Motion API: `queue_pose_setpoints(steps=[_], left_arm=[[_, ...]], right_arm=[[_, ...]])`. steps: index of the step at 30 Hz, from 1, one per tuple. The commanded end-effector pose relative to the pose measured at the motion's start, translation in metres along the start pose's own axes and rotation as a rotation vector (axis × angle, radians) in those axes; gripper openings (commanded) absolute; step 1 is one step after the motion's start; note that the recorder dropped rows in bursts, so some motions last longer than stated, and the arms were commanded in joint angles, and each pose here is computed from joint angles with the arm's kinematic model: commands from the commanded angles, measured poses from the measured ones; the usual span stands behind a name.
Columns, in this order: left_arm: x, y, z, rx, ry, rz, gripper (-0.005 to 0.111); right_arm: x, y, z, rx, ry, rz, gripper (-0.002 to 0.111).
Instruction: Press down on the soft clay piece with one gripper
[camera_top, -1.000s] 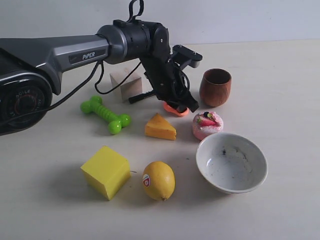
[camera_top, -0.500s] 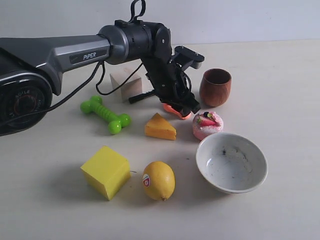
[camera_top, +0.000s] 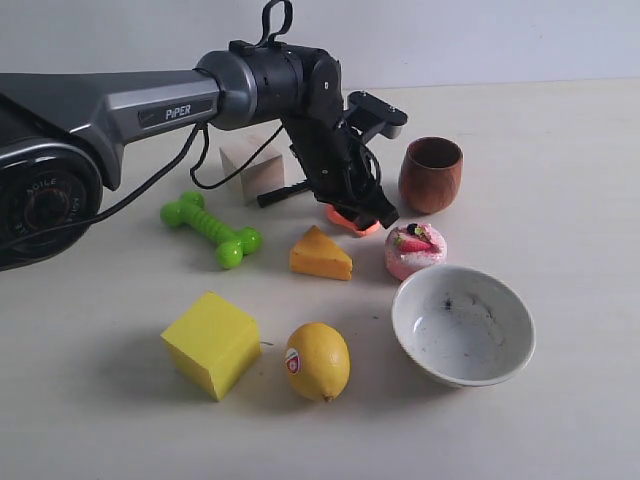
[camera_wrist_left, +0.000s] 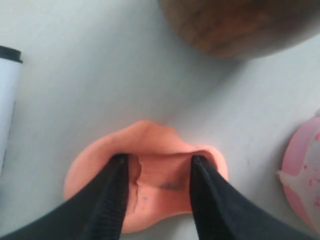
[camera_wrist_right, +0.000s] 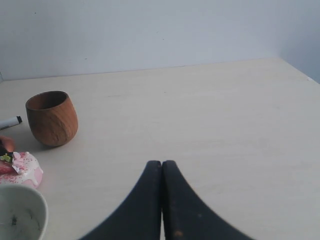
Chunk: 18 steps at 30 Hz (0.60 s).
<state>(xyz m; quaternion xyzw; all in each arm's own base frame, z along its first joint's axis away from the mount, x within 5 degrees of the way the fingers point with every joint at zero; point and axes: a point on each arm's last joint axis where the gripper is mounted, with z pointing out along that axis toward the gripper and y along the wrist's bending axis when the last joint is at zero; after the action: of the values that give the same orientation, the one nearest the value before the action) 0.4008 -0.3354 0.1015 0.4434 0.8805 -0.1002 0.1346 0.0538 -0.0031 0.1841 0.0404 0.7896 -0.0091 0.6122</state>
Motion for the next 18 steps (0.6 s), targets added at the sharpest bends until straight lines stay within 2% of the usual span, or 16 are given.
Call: queue_pose_setpoints(steps=[1, 18], left_arm=[[0.019, 0.003, 0.014, -0.006, 0.134, 0.009, 0.040], [0.002, 0.003, -0.021, -0.037, 0.033, 0.020, 0.039]], right_arm=[[0.001, 0.000, 0.000, 0.004, -0.008, 0.002, 0.000], [0.001, 0.000, 0.000, 0.004, -0.008, 0.002, 0.000]])
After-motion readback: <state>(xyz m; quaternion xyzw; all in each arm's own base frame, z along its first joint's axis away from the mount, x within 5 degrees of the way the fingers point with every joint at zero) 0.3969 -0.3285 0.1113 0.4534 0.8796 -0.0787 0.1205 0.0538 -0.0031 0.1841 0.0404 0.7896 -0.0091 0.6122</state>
